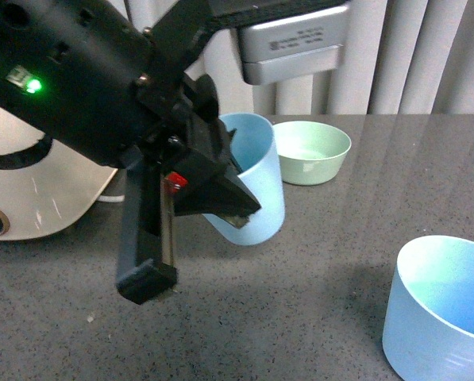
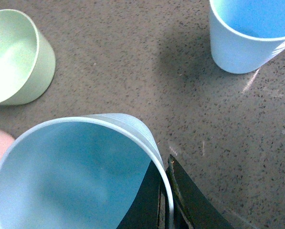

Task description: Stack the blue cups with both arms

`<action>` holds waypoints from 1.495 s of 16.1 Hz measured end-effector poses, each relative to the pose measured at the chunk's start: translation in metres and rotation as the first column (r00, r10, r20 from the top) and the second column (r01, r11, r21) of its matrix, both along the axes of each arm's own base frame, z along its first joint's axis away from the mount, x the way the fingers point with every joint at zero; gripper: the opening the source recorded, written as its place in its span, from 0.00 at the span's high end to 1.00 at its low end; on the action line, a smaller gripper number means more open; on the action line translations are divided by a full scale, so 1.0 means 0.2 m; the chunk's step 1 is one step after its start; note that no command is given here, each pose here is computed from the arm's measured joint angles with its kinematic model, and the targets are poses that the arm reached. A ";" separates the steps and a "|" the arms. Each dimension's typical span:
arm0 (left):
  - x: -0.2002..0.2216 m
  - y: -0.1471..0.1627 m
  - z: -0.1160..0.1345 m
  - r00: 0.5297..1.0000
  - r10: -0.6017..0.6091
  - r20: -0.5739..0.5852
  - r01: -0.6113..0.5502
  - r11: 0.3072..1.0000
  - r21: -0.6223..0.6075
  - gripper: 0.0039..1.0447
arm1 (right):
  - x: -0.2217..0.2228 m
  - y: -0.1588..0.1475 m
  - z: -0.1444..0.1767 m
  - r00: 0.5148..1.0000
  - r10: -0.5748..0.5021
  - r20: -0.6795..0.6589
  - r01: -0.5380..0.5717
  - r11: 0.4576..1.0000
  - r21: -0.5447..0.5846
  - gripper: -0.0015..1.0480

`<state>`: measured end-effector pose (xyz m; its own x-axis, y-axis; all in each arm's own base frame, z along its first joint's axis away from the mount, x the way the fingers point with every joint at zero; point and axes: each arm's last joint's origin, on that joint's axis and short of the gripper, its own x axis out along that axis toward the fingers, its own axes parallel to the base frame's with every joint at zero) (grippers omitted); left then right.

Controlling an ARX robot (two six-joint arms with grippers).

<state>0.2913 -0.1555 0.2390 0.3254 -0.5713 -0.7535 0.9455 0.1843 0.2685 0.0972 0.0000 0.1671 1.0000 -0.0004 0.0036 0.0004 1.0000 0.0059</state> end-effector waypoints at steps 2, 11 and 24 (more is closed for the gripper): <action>-0.01 -0.06 -0.04 0.999 -0.034 -0.035 0.035 0.999 0.028 0.98 | 0.00 0.00 0.00 1.000 0.000 0.000 0.000 1.000 0.000 0.06; -0.13 -0.19 -0.13 0.971 -0.156 -0.182 0.170 0.984 0.061 0.98 | 0.00 0.00 0.00 1.000 0.000 0.000 0.000 1.000 0.000 0.06; -0.13 -0.17 -0.08 0.969 -0.195 -0.155 0.202 0.979 0.031 0.31 | 0.00 0.00 0.00 1.000 0.000 0.000 0.000 1.000 0.000 0.06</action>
<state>0.2653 -0.1892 0.2240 0.0902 -0.5767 -0.8119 0.9920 -0.0199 0.1243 0.0972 0.0000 0.1671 1.0000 -0.0008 0.0040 0.0007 1.0000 0.0059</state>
